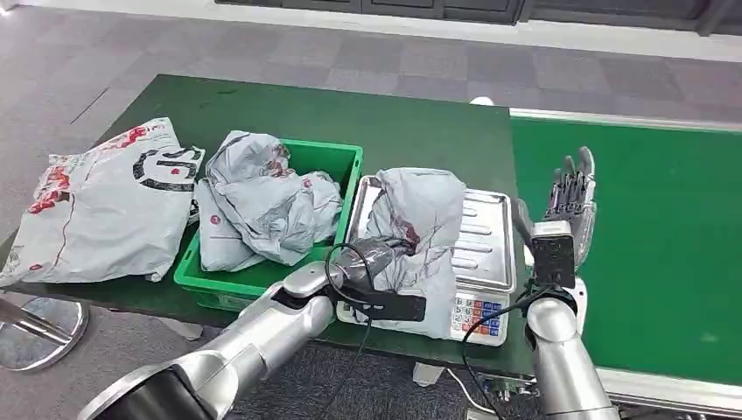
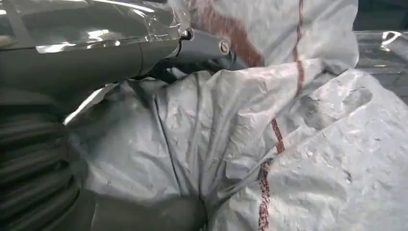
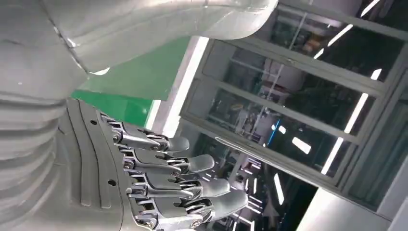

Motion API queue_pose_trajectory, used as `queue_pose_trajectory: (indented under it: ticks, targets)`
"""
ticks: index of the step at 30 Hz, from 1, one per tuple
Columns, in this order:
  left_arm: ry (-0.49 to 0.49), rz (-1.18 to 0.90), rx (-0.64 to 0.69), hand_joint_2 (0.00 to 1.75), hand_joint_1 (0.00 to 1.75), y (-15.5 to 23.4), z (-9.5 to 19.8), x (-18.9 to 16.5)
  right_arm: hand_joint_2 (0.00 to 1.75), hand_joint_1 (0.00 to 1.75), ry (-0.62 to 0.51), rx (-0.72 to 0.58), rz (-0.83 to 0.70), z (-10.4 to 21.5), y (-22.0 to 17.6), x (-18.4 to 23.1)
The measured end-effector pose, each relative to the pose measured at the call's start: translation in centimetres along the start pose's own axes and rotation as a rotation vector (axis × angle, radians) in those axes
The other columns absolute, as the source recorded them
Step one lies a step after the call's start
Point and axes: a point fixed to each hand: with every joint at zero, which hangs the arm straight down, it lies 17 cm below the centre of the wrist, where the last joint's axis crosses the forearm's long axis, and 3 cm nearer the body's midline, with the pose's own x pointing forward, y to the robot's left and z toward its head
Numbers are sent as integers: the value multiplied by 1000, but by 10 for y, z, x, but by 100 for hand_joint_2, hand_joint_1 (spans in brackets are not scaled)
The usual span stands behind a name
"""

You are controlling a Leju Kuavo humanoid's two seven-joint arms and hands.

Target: Moved the parcel from conveyor to table for the left to box.

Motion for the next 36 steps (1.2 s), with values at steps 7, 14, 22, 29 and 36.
queue_pose_trajectory:
  ticks: [7, 14, 22, 29, 36]
  targets:
    - [13, 48, 135, 175, 175, 26, -2, -3, 175, 0, 9, 8, -14, -1, 1, -1]
    - [10, 148, 224, 175, 175, 47, -1, -5, 175, 0, 29, 8, -30, -1, 1, -5]
    - [-79, 347, 343, 175, 175, 102, 4, 5, 175, 0, 60, 12, -57, 0, 0, -11]
    - [-148, 377, 451, 175, 175, 148, 14, 14, 175, 0, 68, 20, -62, 2, 0, -14]
    - [-175, 318, 579, 175, 175, 197, 29, 23, 175, 0, 73, 30, -77, 2, 2, -14]
